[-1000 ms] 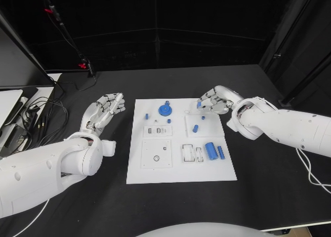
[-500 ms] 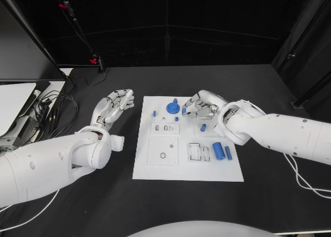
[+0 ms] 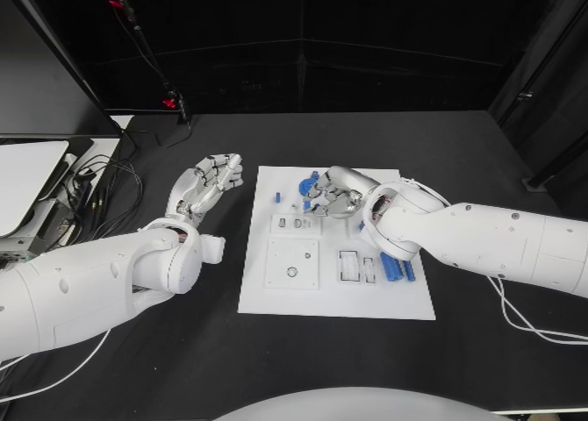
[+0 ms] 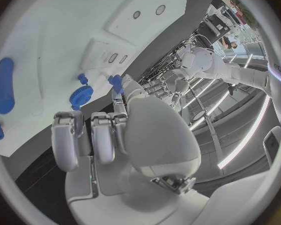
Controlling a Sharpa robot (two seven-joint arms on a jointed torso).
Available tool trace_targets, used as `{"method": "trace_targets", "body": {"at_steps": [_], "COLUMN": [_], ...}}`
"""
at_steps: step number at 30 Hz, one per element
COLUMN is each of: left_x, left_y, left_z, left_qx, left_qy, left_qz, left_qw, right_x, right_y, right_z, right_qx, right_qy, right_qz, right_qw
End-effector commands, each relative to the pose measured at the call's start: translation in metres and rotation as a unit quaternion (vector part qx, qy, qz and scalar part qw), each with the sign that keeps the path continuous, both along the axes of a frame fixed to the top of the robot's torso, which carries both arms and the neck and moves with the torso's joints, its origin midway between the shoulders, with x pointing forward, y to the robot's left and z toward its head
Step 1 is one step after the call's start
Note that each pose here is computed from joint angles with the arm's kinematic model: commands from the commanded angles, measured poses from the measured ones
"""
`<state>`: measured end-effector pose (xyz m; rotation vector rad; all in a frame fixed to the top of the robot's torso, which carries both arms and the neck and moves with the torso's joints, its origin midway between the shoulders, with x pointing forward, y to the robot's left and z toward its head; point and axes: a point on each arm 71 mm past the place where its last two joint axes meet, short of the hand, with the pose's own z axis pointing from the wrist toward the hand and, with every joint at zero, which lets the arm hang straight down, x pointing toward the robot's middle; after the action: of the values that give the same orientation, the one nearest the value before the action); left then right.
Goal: Assemble the parts on the task board
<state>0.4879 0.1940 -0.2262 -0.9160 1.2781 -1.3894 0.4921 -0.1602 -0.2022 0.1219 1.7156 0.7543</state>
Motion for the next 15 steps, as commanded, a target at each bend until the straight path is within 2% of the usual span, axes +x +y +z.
{"method": "trace_targets", "body": {"at_steps": [1,15], "left_x": [-0.0033,-0.0035], "left_y": [-0.002,-0.002], "left_z": [0.0137,0.0137], "left_qx": [-0.020,-0.020], "left_qy": [-0.089,-0.089], "left_qz": [-0.012,-0.013], "left_qw": [0.996,0.996], "right_x": [-0.001,-0.001], "right_y": [0.006,0.018], "right_z": [-0.003,-0.011], "right_qx": [-0.036,-0.049], "right_qy": [0.019,0.023], "right_qz": [-0.015,-0.029], "right_qw": [0.999,0.998]}}
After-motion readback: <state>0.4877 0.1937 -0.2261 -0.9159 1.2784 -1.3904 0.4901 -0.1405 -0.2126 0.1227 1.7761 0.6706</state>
